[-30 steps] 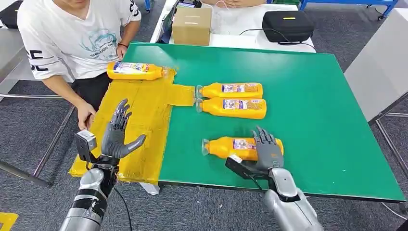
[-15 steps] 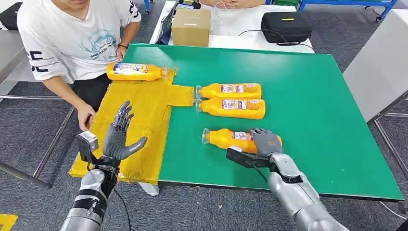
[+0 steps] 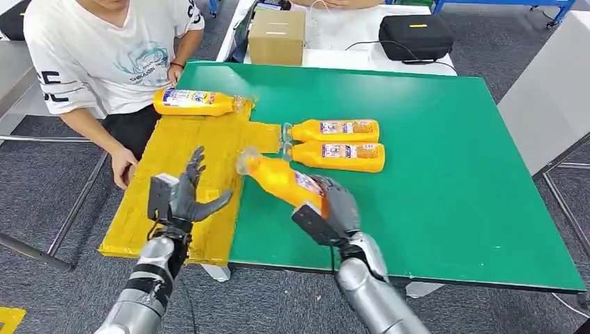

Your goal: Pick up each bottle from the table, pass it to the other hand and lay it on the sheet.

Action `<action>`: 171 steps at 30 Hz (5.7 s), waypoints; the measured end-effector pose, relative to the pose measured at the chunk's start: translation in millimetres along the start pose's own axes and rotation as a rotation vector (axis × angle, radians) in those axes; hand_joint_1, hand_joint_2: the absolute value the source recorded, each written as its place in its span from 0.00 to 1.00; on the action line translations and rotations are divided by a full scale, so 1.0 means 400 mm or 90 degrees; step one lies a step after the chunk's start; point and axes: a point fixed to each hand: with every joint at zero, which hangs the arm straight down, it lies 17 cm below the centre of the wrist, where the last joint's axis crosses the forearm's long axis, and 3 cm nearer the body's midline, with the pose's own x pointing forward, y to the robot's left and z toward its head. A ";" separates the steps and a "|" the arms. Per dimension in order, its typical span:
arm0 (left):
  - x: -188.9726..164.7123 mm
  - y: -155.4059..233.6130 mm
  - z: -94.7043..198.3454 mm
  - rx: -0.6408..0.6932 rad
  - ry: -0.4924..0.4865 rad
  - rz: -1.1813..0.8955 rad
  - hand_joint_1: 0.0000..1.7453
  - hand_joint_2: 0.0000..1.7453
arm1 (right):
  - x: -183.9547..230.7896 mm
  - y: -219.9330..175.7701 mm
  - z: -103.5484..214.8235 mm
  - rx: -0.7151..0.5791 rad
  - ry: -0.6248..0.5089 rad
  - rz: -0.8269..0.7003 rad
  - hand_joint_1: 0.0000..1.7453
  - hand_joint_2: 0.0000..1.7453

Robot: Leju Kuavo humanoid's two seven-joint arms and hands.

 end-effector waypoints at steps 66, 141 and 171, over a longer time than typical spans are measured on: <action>0.134 -0.279 -0.050 -0.165 -0.012 0.207 1.00 1.00 | 0.190 0.150 -0.068 0.044 -0.051 -0.103 0.00 1.00; -0.212 0.149 -0.039 -0.322 0.126 -0.720 0.00 1.00 | 0.206 -0.126 -0.078 -0.145 -0.114 -0.344 0.00 1.00; -0.139 0.092 -0.056 -0.179 0.051 -0.475 0.00 1.00 | 0.185 -0.079 -0.081 -0.115 -0.087 -0.335 0.00 1.00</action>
